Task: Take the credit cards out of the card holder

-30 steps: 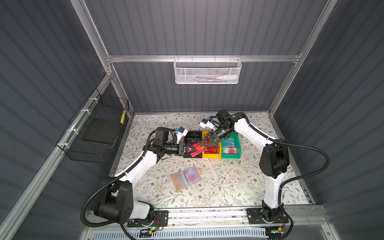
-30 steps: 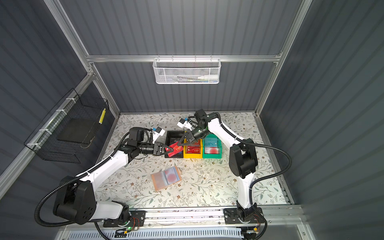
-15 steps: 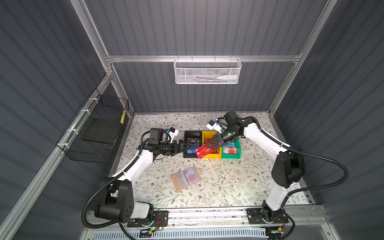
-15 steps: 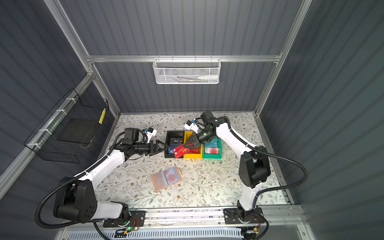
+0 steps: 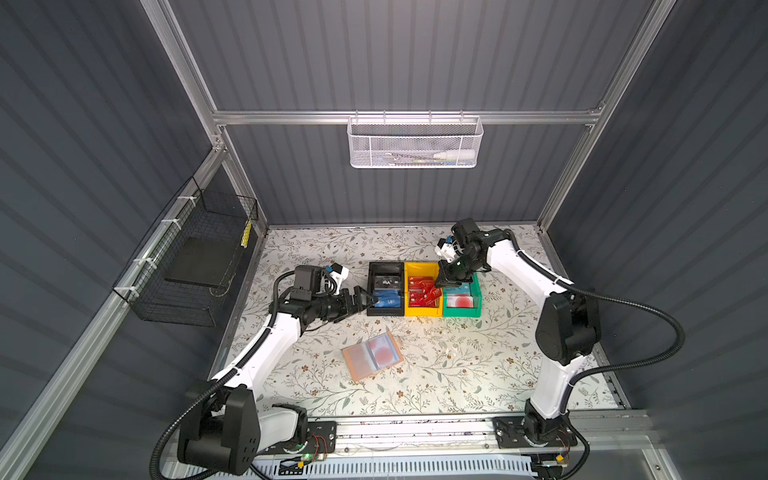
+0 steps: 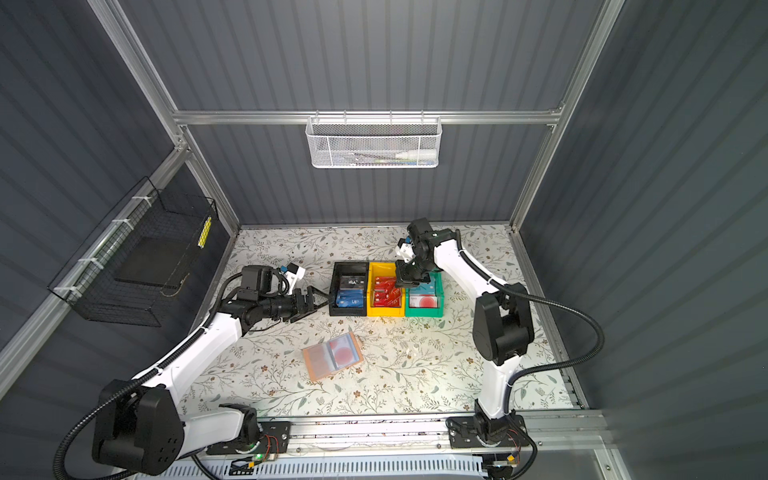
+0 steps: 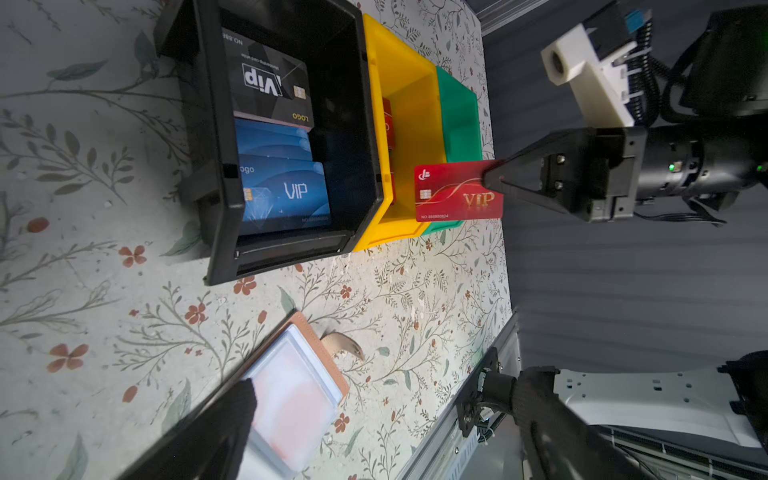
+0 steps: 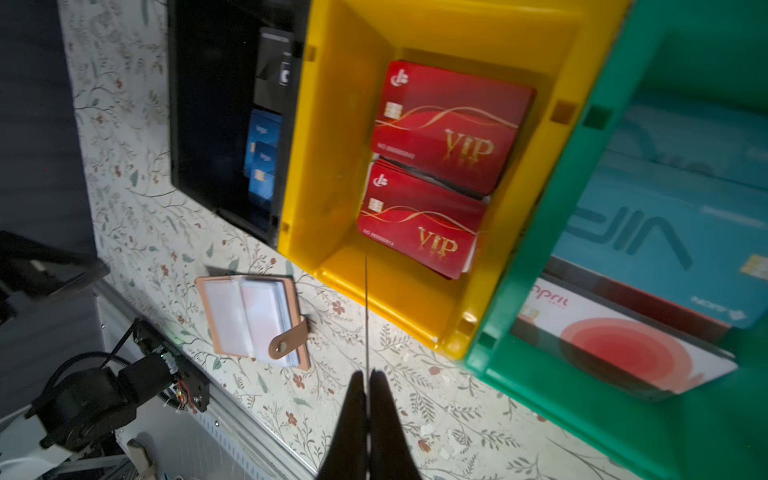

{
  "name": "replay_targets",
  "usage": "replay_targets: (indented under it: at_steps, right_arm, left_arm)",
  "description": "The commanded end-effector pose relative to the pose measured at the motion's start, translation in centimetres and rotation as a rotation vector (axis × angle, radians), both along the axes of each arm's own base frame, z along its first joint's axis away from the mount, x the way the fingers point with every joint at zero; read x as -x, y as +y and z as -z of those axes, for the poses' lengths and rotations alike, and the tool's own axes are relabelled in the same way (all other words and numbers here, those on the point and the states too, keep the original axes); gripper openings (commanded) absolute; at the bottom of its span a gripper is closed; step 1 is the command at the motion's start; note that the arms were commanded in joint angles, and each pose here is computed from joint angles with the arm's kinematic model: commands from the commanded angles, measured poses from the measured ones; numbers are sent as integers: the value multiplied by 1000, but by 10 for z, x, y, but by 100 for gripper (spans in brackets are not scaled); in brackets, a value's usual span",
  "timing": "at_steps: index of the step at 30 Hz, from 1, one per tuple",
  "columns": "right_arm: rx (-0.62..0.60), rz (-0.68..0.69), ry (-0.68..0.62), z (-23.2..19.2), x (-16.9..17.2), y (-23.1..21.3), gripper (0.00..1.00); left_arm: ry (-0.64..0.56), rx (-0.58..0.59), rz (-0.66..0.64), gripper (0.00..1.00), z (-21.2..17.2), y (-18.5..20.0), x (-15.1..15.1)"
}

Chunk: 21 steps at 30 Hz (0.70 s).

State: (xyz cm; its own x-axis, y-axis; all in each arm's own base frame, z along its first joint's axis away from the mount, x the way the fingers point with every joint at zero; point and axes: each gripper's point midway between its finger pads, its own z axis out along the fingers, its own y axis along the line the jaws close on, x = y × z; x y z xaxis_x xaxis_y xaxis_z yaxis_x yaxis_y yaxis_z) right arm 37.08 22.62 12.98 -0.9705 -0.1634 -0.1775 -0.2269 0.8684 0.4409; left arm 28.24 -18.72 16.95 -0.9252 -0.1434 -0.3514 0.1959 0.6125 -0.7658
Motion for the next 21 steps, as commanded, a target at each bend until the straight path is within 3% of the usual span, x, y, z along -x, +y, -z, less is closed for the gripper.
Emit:
replay_targets:
  at_steps: [1,10,21]
  right_arm:
    - [26,49,-20,2,-17,1,0]
    - [-9,54,-26,5,-35,24,0]
    - [-4,44,-7,23,-26,52,0]
  left_arm:
    - [13,5,-17,100,0,2,8]
    - [32,7,-20,100,7,2,9]
    - [43,17,-17,100,13,1,8]
